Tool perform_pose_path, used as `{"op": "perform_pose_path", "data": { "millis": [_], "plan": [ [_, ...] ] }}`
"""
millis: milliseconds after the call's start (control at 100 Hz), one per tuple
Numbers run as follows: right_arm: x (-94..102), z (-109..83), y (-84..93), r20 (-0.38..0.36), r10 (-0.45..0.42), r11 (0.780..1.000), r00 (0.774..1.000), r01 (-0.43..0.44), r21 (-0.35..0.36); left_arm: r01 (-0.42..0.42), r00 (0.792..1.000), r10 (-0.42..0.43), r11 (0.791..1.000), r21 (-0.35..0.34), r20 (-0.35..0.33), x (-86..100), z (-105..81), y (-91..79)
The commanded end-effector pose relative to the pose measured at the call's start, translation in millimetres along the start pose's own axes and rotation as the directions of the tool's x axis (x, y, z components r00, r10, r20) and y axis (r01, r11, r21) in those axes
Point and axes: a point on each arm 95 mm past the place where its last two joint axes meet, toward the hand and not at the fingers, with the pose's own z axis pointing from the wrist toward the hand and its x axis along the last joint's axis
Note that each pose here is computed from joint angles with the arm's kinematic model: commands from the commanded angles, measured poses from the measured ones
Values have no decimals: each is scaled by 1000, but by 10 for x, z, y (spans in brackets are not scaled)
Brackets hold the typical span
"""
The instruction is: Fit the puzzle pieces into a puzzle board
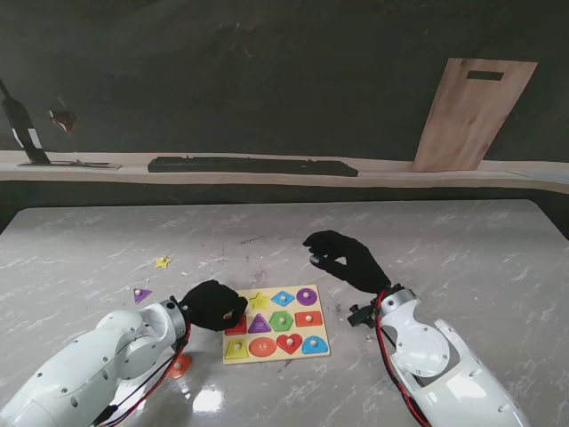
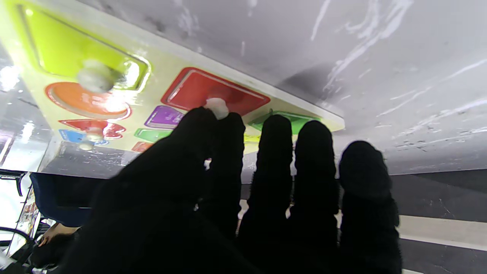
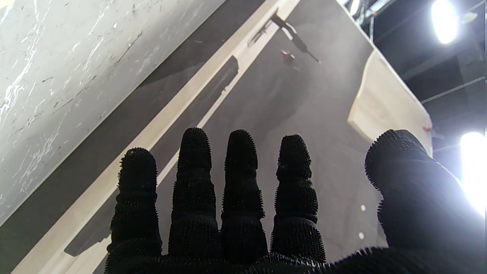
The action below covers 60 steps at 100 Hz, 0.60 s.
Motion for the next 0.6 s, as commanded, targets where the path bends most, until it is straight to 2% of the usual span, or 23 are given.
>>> {"op": "perform_pose_path", "data": {
  "millis": [0, 590],
  "plan": [
    [1, -15, -35, -1, 5, 1000, 1000, -5, 1, -5, 1000, 5, 1000, -12, 2, -9, -10, 8],
    [0, -16, -37, 1, 11, 1000, 1000, -11, 2, -24, 1000, 25, 997, -73, 6, -5, -7, 68]
  ]
}}
